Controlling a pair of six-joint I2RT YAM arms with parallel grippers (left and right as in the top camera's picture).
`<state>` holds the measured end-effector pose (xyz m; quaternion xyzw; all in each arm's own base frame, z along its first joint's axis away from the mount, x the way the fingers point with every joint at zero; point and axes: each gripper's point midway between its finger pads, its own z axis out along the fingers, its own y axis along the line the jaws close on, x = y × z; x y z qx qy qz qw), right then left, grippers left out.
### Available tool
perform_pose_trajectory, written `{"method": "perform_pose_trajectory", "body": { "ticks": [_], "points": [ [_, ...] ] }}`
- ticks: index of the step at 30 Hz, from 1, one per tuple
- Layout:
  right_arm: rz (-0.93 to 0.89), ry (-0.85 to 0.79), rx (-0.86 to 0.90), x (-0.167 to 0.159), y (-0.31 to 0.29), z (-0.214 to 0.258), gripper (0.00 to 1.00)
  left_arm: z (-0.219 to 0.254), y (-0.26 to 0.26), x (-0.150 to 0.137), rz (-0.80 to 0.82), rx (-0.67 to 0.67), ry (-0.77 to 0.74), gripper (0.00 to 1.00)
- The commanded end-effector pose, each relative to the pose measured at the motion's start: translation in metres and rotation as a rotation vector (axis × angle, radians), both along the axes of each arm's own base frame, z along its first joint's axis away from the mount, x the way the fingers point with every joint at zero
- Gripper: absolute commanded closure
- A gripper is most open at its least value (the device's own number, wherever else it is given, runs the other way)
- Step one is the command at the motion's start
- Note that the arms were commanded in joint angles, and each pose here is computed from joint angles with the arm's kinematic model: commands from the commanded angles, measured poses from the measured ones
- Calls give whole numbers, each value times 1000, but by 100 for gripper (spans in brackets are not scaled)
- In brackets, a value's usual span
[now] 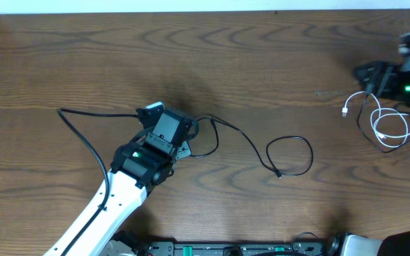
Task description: Untangle cables
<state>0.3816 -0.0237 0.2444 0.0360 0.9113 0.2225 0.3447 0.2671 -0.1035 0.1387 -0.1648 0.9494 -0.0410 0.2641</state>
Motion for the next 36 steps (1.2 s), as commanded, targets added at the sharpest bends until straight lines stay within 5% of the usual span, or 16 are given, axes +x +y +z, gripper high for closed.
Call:
{"method": "perform_pose_trajectory", "body": {
  "ticks": [1,9,14,20,25,27,29,36],
  "points": [
    [142,96,-123,-13,32,-33,30,-3,11,3,-5,83,1,53],
    [255,579,-132,-79,100,-120,35,-6,21,-4,6,132,29,53],
    [-169,868,-304,-119,74,-182,28,-6,21,-4,6,131,29,53],
    [-354,931,-226,-153,84,-233,24,-6,21,-4,5,129,30,53],
    [-372,908,-103,-155,99,-260,38,-6,20,-4,4,125,32,53],
    [-361,885,-75,-150,103,-262,61,-6,20,-4,4,125,32,53],
    [-339,840,-55,-140,107,-260,95,-6,20,-4,4,125,32,53],
    [-179,529,15,-69,111,-200,99,-6,20,-5,3,125,32,53]
  ]
}}
